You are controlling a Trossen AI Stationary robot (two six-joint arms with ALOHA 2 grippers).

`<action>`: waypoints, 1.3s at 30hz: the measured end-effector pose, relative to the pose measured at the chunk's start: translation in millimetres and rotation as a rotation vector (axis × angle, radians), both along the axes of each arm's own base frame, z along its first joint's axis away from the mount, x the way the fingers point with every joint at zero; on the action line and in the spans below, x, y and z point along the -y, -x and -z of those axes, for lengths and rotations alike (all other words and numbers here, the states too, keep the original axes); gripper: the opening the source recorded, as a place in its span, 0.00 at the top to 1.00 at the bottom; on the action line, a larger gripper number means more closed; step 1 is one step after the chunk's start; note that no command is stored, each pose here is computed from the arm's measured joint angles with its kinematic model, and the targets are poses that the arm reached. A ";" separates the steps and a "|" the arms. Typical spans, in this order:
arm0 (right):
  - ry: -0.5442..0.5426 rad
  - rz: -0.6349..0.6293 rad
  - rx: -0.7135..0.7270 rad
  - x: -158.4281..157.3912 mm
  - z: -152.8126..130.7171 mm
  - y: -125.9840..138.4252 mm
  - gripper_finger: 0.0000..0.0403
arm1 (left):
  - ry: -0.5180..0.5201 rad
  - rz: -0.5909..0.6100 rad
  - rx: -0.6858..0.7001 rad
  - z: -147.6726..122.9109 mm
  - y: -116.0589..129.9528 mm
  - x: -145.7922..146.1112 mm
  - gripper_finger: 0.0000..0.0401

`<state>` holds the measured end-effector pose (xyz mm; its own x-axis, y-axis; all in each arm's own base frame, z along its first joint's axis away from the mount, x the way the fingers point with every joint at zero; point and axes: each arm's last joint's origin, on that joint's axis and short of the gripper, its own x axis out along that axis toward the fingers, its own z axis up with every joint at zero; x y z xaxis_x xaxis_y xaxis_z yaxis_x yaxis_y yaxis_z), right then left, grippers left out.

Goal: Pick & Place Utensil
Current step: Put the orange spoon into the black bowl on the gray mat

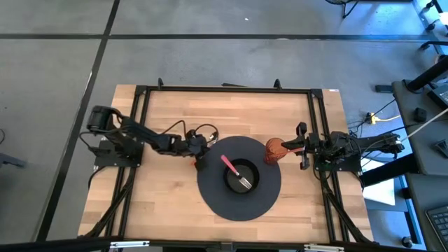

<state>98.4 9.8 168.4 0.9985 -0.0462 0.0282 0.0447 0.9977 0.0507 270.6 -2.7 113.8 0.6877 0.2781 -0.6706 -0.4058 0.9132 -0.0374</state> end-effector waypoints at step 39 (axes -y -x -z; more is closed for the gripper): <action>0.003 0.002 0.000 0.1 -0.1 0.0 0.98 | -0.145 0.088 -0.117 -46.8 -11.1 -12.2 1.00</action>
<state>98.3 9.8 168.5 0.9984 -0.0481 0.0287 0.0467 0.9977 0.0482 281.7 9.5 160.6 0.6331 0.3202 -0.7047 -0.3182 0.9376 0.1402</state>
